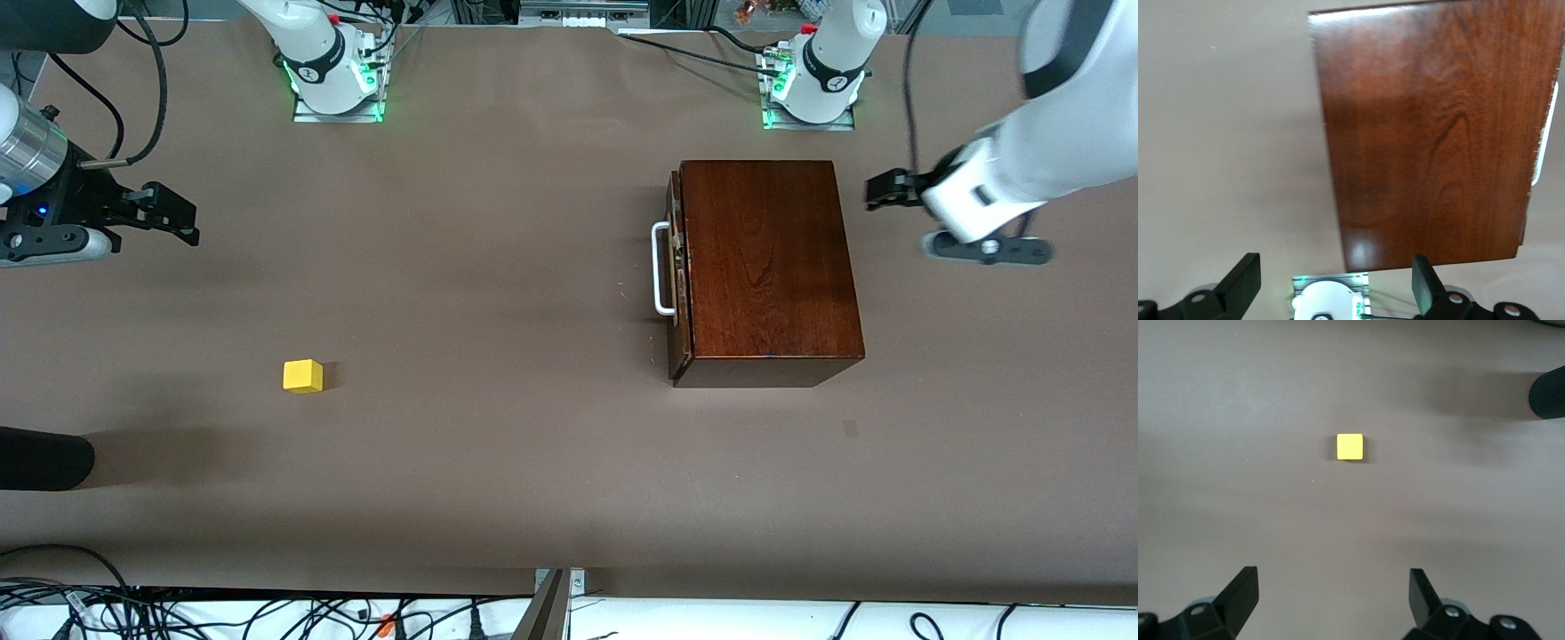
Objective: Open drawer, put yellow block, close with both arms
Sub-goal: 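Move the left gripper to the white drawer handle of the wooden box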
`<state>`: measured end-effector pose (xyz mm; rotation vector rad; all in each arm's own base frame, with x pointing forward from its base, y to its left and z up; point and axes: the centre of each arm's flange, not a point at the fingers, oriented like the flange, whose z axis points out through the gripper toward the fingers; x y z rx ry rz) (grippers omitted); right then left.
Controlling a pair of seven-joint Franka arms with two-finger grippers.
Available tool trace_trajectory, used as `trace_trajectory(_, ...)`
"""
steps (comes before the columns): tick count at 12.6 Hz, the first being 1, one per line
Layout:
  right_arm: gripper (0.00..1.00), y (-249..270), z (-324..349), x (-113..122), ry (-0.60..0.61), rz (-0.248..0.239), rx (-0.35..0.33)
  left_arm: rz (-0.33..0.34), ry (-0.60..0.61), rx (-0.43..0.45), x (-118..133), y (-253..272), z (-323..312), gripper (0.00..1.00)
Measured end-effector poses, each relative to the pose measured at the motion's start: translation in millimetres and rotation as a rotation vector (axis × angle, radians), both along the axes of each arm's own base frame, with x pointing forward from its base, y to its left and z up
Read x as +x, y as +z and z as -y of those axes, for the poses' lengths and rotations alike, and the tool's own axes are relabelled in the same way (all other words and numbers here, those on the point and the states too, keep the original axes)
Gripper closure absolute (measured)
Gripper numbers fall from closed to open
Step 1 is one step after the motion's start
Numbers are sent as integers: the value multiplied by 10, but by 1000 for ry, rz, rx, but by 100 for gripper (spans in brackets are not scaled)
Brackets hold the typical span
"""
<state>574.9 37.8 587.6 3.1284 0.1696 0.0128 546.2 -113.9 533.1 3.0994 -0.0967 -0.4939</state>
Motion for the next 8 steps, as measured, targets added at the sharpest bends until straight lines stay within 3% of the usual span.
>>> trace_trajectory(5,0,0,2,3,0,2,0,80,13,-22,44,-431,1236,0)
trace_trajectory(8,0,14,2,20,-1,17,1,128,18,-49,-107,-644,2055,0)
